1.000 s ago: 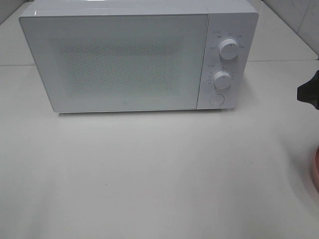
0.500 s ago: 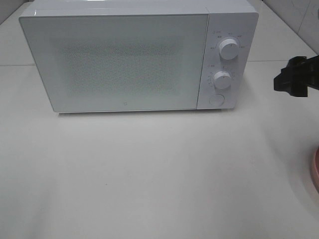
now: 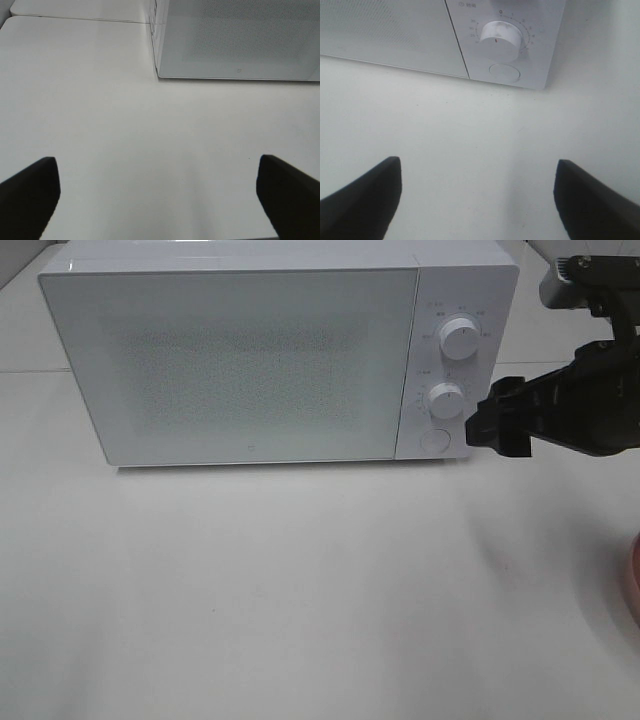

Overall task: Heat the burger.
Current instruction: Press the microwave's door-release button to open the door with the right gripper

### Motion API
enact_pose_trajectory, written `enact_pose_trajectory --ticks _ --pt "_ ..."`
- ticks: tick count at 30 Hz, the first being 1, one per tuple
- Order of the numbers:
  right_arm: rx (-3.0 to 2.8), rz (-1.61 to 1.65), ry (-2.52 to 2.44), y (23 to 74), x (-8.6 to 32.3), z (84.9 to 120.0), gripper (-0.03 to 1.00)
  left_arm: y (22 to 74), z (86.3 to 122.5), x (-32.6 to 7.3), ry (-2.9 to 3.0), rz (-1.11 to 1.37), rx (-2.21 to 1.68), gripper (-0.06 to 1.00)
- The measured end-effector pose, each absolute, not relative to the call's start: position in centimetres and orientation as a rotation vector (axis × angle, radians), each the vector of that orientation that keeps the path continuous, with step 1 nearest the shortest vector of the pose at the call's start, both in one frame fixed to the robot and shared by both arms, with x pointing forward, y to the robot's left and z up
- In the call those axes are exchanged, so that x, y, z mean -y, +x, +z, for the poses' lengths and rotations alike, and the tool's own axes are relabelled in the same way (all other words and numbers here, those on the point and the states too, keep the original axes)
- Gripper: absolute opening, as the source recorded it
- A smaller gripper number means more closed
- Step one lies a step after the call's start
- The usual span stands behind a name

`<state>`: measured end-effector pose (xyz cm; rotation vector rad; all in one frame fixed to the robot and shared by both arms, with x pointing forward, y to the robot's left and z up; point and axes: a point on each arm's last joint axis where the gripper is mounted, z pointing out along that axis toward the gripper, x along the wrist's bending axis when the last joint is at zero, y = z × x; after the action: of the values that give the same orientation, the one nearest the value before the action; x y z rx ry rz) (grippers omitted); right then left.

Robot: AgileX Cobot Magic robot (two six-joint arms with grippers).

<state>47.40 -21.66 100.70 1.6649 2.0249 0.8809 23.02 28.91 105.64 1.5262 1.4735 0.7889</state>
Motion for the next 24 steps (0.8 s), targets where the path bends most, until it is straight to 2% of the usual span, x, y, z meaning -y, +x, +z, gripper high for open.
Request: enact_pose_trajectory --ticks 6,9,10,12,13,14,15,16,17,18,20,21,22,23,24 --pt "-1.828 1.023 1.883 47.8 21.4 101.1 0.69 23.0 105.6 -28.9 1.526 0.789 -1.473 0.99" --pt "-1.694 1.1 2.029 47.9 21.4 101.3 0.62 23.0 105.6 -28.9 1.526 0.789 -1.473 0.99" --pt "-1.661 1.119 2.061 48.0 21.4 101.3 0.56 23.0 105.6 -28.9 1.526 0.789 -1.473 0.99" --pt "-1.603 1.147 2.121 48.0 21.3 101.4 0.52 23.0 105.6 -28.9 1.526 0.789 -1.473 0.99" --pt "-1.569 1.164 2.154 48.0 21.3 101.4 0.43 23.0 105.6 -28.9 1.526 0.789 -1.473 0.99" --pt "-1.569 1.164 2.154 48.0 21.3 101.4 0.43 23.0 105.6 -28.9 1.526 0.789 -1.473 0.99" --pt "-1.504 1.19 2.22 48.1 21.3 101.4 0.32 23.0 105.6 -28.9 1.526 0.789 -1.473 0.99" --pt "-1.477 1.204 2.243 48.1 21.3 101.5 0.28 23.0 105.6 -28.9 1.526 0.789 -1.473 0.99" --pt "-1.477 1.204 2.243 48.1 21.3 101.5 0.28 23.0 105.6 -28.9 1.526 0.789 -1.473 0.99" --pt "-1.417 1.231 2.296 48.1 21.3 101.5 0.18 23.0 105.6 -28.9 1.526 0.789 -1.473 0.99" --pt "-1.362 1.254 2.342 48.2 21.3 101.6 0.14 23.0 105.6 -28.9 1.526 0.789 -1.473 0.99" --pt "-1.326 1.277 2.365 48.2 21.3 101.6 0.07 23.0 105.6 -28.9 1.526 0.789 -1.473 0.99" --pt "-1.326 1.277 2.365 48.2 21.3 101.6 0.07 23.0 105.6 -28.9 1.526 0.789 -1.473 0.99" --pt "-1.247 1.32 2.419 48.3 21.2 101.8 0.01 23.0 105.6 -28.9 1.526 0.789 -1.473 0.99" --pt "-1.173 1.376 2.451 48.5 21.2 101.9 0.0 23.0 105.6 -28.9 1.526 0.789 -1.473 0.99"
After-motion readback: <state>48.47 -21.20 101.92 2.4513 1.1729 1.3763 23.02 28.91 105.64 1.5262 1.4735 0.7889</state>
